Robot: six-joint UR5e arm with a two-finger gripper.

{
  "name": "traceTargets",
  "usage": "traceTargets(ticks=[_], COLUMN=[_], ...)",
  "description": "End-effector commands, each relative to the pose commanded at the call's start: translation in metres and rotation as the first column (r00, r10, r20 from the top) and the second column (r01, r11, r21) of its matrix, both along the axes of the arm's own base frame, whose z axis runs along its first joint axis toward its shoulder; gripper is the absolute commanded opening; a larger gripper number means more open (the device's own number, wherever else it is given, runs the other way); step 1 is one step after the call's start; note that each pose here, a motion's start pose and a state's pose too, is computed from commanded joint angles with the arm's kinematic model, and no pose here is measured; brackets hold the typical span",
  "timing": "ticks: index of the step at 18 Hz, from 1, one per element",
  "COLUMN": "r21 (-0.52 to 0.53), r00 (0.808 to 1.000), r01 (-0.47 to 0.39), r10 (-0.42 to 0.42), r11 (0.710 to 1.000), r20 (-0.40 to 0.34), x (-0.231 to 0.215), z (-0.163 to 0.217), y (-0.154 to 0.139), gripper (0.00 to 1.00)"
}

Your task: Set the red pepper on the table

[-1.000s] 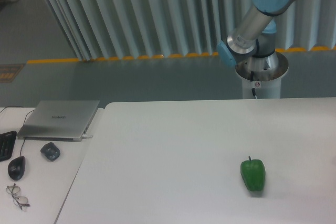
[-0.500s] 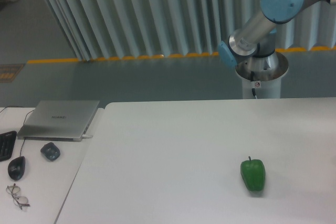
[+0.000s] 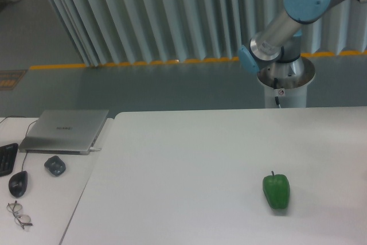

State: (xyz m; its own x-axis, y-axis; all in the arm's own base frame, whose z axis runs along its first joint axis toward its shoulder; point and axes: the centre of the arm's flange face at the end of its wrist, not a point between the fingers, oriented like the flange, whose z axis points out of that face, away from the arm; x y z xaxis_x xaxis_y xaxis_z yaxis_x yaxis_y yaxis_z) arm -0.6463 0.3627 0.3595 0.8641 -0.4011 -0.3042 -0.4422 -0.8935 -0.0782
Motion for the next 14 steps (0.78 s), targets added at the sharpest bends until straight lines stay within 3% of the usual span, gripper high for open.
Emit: traceTargets(ticks=[6,14], r21=[-0.016,-0.020], r00=[0.999,0.998], r01=[0.006,0.005], r10=[-0.005,-0.004], r11=[1.000,1.000], r20=[0.044,0.058], x=[0.055,0.054], z=[0.036,0.022], y=[-0.015,-0.013], gripper=[1.00,1.00])
